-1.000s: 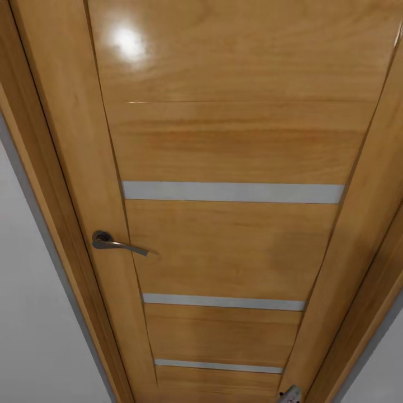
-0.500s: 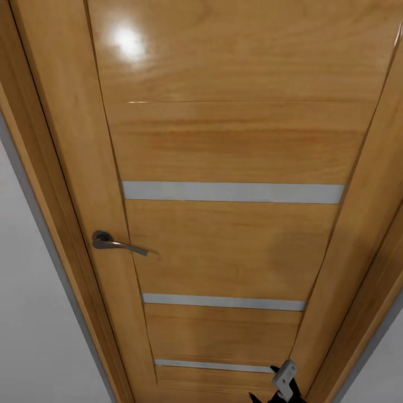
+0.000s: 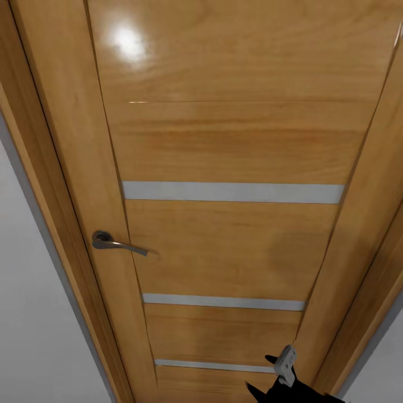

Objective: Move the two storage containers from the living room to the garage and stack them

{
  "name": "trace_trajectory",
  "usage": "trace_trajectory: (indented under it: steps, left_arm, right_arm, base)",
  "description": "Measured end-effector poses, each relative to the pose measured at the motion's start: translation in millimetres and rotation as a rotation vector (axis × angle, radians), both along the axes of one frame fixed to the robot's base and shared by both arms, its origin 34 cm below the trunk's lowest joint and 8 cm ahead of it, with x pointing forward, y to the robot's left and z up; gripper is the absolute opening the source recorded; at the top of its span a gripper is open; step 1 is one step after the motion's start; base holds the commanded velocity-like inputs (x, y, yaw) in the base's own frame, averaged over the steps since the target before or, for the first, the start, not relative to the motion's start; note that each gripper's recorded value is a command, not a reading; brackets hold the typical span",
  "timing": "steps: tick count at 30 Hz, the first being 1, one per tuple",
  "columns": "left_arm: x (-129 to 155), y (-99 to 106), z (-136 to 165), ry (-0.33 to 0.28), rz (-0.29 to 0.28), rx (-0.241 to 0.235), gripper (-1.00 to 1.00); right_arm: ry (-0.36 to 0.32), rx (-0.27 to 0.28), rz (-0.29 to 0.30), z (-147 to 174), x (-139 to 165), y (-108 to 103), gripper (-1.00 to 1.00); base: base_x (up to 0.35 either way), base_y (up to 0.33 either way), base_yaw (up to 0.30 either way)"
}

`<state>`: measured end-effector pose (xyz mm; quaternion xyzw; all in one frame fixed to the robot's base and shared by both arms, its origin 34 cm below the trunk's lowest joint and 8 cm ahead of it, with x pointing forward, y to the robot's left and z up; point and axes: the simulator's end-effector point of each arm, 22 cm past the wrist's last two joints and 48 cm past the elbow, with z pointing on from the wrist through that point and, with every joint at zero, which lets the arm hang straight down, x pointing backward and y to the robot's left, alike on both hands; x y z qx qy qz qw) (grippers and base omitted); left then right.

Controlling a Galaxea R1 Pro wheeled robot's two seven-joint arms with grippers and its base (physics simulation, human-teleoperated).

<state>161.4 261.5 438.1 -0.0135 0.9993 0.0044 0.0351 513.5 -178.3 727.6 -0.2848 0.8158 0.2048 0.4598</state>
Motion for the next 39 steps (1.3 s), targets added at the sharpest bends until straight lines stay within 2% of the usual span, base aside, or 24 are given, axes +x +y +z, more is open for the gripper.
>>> trace_trajectory:
  steps: [6,16,23,29,39]
  left_arm:
    - [0.2,0.0,0.0,-0.001,0.0,0.0,1.0]
    - [0.4,0.0,0.0,-0.001,0.002,0.0,1.0]
    - [0.5,0.1,0.0,-0.001,0.002,0.0,1.0]
    - [0.5,0.0,0.0,-0.001,0.002,0.0,1.0]
    - [0.5,0.0,0.0,-0.002,0.0,0.0,1.0]
  right_arm:
    - [-0.025,0.028,0.04,35.8,3.1,24.3,1.0]
    - [-0.067,0.052,0.063,62.1,6.2,38.2,1.0]
    - [-0.066,0.044,0.064,74.3,13.6,40.7,1.0]
    - [-0.101,0.042,0.066,91.4,31.6,41.3,1.0]
    - [-0.12,0.038,0.069,106.4,47.5,44.8,1.0]
  base:
    - [0.0,0.0,0.0]
    - [0.0,0.0,0.0]
    - [0.0,0.0,0.0]
    - [0.0,0.0,0.0]
    - [0.0,0.0,0.0]
